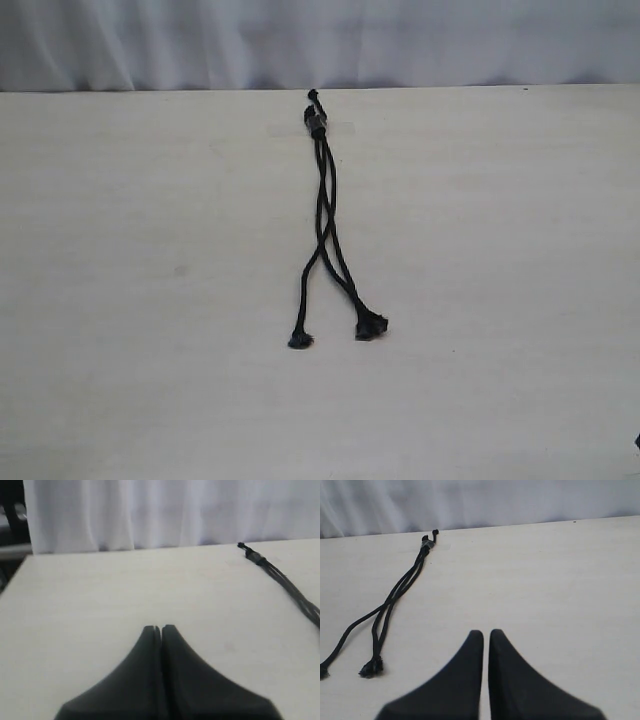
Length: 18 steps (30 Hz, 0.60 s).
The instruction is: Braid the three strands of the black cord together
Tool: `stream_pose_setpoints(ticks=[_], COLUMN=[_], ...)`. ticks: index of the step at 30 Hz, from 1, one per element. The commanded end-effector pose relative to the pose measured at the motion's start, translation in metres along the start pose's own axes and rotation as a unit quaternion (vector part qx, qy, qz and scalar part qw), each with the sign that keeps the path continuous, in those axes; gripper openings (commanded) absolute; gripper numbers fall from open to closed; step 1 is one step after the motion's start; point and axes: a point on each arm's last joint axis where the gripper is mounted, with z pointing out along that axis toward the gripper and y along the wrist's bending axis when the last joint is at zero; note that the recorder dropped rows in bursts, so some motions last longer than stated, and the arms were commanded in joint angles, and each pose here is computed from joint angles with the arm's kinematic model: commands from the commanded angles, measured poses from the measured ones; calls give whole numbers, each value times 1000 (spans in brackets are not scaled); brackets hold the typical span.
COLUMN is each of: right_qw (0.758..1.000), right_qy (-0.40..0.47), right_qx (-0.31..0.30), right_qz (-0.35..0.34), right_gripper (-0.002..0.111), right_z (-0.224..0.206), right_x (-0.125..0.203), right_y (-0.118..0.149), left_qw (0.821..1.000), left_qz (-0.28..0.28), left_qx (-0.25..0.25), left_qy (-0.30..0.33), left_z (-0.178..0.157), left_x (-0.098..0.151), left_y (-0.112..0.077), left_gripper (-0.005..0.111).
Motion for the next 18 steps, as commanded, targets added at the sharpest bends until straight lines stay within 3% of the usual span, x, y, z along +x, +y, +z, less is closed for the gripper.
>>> stream_pose_setpoints(ticks=[1, 18], right_qw=[1000, 1000], right_qy=[-1, -1], right_qx=[1, 1], right_qz=[3, 3], right_gripper=[4, 4], right_z=[0, 0], right_x=[0, 0], right_y=[0, 0], left_qw=[997, 997], left_qz=[-53, -57], left_qx=[22, 22], left_qy=[54, 55], left_z=[6, 6], left_x=[24, 24], left_y=[-3, -3], left_gripper=[0, 0])
